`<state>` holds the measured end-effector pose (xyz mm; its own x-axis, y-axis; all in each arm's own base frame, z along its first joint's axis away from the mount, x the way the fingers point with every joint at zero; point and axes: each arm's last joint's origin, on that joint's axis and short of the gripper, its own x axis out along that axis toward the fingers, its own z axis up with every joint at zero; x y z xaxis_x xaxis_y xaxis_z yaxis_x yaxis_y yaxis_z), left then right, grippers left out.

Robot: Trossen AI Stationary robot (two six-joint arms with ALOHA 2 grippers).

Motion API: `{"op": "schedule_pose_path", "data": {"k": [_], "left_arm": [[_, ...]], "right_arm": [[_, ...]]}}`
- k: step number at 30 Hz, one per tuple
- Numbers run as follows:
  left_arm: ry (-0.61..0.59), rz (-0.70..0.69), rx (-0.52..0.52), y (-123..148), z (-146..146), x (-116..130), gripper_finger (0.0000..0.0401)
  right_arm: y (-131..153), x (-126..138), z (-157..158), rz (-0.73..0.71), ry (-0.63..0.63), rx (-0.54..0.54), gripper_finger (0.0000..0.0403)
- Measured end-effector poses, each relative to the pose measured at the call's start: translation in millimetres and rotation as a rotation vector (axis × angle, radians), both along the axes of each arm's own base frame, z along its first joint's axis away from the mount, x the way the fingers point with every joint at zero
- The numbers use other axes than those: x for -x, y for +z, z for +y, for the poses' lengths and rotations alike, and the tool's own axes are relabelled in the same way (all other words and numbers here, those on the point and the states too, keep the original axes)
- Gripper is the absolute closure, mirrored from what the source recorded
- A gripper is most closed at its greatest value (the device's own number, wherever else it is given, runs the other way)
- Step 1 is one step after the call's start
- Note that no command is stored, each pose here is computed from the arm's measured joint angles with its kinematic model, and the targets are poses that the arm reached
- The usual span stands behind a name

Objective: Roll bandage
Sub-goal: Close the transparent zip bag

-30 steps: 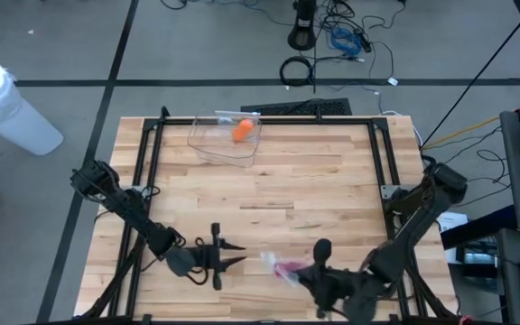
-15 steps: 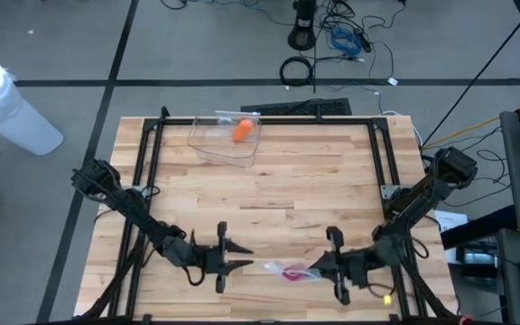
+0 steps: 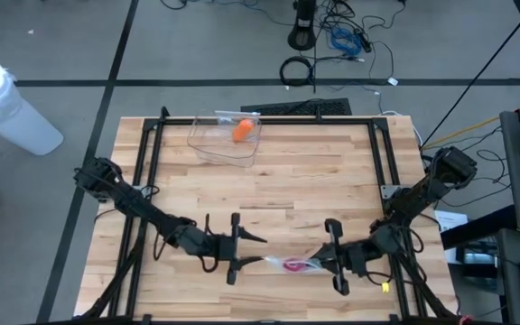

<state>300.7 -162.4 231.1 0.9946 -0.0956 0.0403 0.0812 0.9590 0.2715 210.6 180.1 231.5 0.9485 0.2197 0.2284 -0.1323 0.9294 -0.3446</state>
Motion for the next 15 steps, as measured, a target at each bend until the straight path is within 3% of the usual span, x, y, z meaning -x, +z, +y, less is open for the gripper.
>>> {"op": "schedule_pose_path", "data": {"k": [4,15], "left_arm": [[-0.080,0.012,-0.011,2.0,1.2,-4.3,0.0165],[-0.115,0.006,-0.018,5.7,6.7,-10.0,0.0161]], "right_arm": [[1.8,0.1,-0.7,-0.020,-0.008,0.007,0.0403],[3.7,-0.3,-1.9,-0.038,-0.017,0.011,0.0403]]}}
